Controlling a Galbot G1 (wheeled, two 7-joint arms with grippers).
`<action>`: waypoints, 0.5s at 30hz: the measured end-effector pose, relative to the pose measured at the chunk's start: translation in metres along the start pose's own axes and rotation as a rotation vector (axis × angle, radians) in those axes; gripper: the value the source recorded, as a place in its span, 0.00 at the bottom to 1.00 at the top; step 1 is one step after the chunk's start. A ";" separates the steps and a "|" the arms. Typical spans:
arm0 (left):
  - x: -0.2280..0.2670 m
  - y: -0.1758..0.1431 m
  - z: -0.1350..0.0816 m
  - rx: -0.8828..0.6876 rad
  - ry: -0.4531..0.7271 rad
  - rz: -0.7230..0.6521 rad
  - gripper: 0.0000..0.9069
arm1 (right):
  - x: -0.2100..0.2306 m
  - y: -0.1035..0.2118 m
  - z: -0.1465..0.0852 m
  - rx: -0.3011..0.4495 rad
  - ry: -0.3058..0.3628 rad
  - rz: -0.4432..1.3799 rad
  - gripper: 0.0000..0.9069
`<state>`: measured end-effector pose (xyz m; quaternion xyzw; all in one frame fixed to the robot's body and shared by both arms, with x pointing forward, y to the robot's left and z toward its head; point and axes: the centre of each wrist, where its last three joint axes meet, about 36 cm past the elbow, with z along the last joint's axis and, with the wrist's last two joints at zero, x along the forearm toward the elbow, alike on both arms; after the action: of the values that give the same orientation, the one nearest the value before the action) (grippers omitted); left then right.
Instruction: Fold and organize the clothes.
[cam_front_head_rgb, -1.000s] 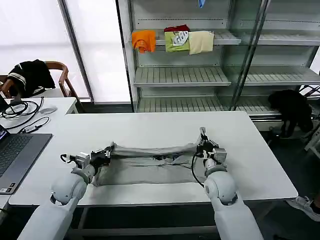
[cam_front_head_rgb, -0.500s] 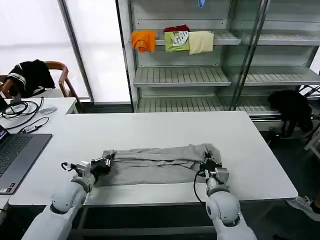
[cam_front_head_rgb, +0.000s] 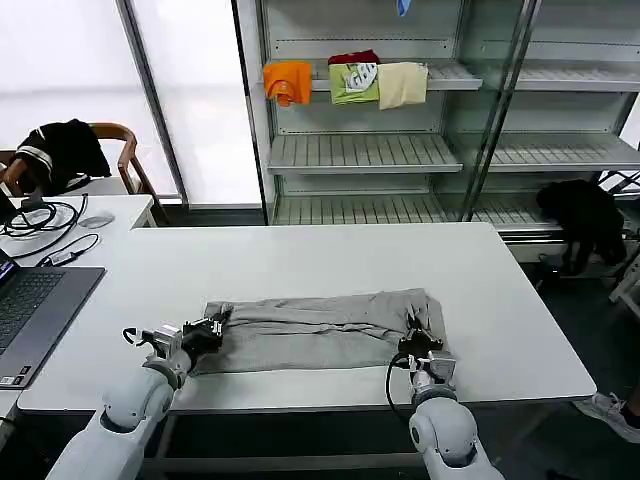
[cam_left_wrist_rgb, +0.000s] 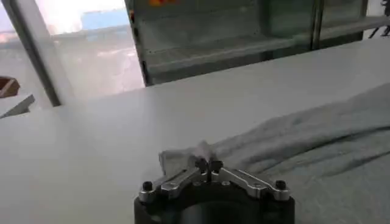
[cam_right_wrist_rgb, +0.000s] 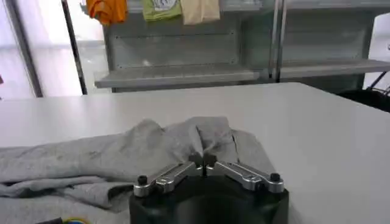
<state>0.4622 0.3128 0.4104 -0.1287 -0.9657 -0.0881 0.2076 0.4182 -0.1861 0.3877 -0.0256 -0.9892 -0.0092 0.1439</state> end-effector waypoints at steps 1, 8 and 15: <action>0.000 -0.001 0.000 0.000 0.000 0.001 0.01 | 0.001 0.000 0.000 -0.001 -0.001 0.001 0.00; -0.001 -0.004 0.001 -0.001 -0.001 0.003 0.01 | 0.012 -0.002 -0.002 0.005 -0.006 -0.005 0.00; -0.002 -0.011 0.000 0.001 -0.008 0.011 1.00 | 0.016 -0.003 0.002 0.022 -0.011 0.000 1.00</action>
<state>0.4607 0.3014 0.4085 -0.1343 -0.9658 -0.0860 0.2044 0.4016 -0.1885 0.3903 -0.0243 -0.9901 0.0018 0.1386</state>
